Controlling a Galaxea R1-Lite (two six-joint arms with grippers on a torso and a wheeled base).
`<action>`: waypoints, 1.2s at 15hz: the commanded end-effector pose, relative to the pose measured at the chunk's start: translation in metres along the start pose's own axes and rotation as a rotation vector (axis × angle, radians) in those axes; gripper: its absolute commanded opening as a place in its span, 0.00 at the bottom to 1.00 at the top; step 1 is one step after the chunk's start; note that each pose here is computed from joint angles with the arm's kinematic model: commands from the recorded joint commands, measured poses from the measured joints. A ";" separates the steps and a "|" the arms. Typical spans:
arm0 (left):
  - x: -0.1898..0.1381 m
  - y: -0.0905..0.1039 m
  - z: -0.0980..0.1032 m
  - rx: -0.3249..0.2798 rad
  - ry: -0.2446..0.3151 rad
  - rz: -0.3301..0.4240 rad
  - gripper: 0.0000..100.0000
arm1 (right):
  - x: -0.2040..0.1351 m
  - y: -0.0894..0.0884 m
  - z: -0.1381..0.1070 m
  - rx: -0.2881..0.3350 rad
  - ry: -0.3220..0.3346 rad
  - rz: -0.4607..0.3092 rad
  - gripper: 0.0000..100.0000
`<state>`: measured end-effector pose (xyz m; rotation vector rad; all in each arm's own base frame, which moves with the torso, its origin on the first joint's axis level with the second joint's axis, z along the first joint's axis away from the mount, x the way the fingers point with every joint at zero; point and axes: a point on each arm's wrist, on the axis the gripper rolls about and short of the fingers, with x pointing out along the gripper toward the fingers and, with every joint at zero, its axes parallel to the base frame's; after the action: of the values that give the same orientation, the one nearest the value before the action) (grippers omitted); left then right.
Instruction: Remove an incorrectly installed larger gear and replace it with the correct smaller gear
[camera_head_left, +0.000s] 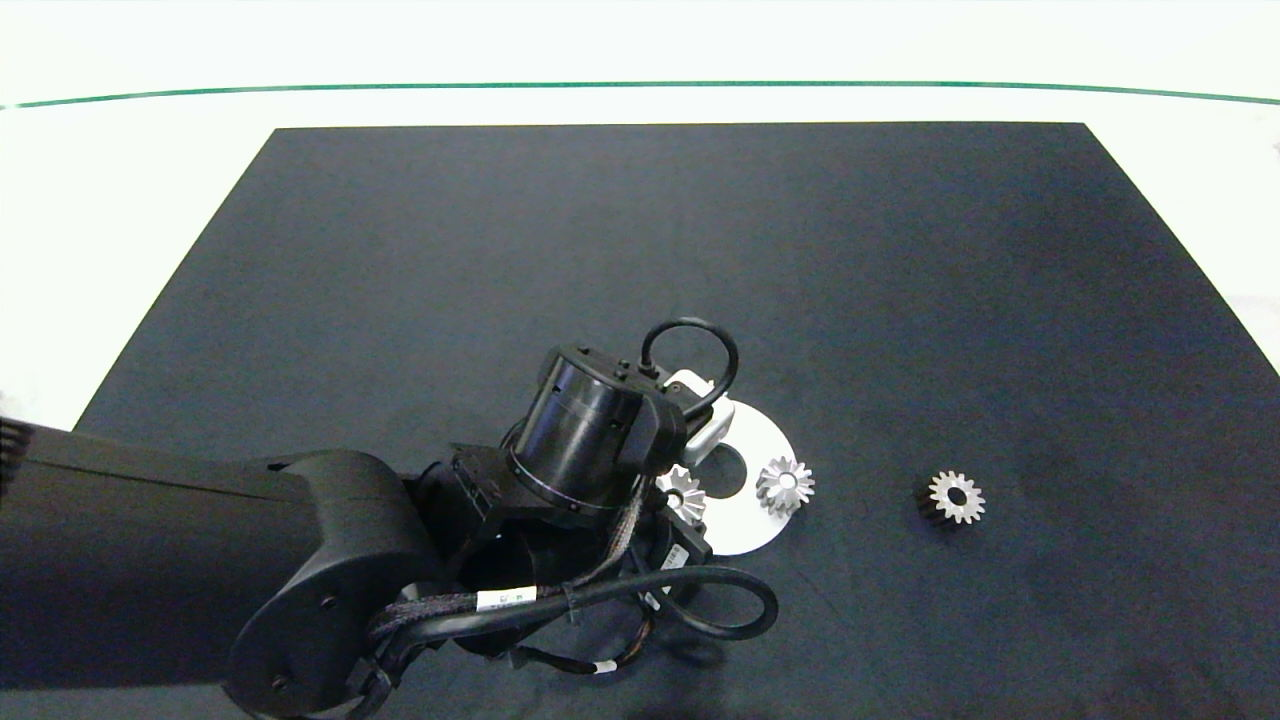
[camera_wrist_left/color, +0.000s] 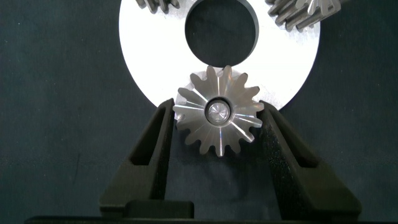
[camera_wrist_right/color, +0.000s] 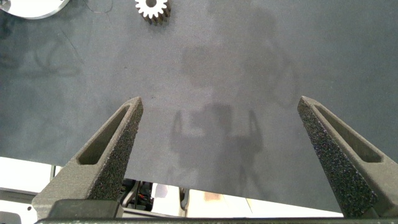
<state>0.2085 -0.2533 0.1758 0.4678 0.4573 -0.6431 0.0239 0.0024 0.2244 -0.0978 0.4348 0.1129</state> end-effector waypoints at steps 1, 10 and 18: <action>0.000 0.000 0.001 -0.003 -0.005 0.001 1.00 | 0.000 0.000 0.000 -0.001 0.004 0.000 1.00; 0.008 -0.001 -0.001 -0.012 0.009 0.006 1.00 | -0.001 0.000 -0.001 -0.002 -0.002 -0.001 1.00; 0.011 -0.001 -0.002 -0.014 0.015 0.006 0.96 | -0.002 0.000 -0.001 -0.002 -0.003 -0.002 1.00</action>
<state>0.2150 -0.2577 0.1690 0.4589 0.4741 -0.6316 0.0219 0.0021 0.2242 -0.0987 0.4282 0.1114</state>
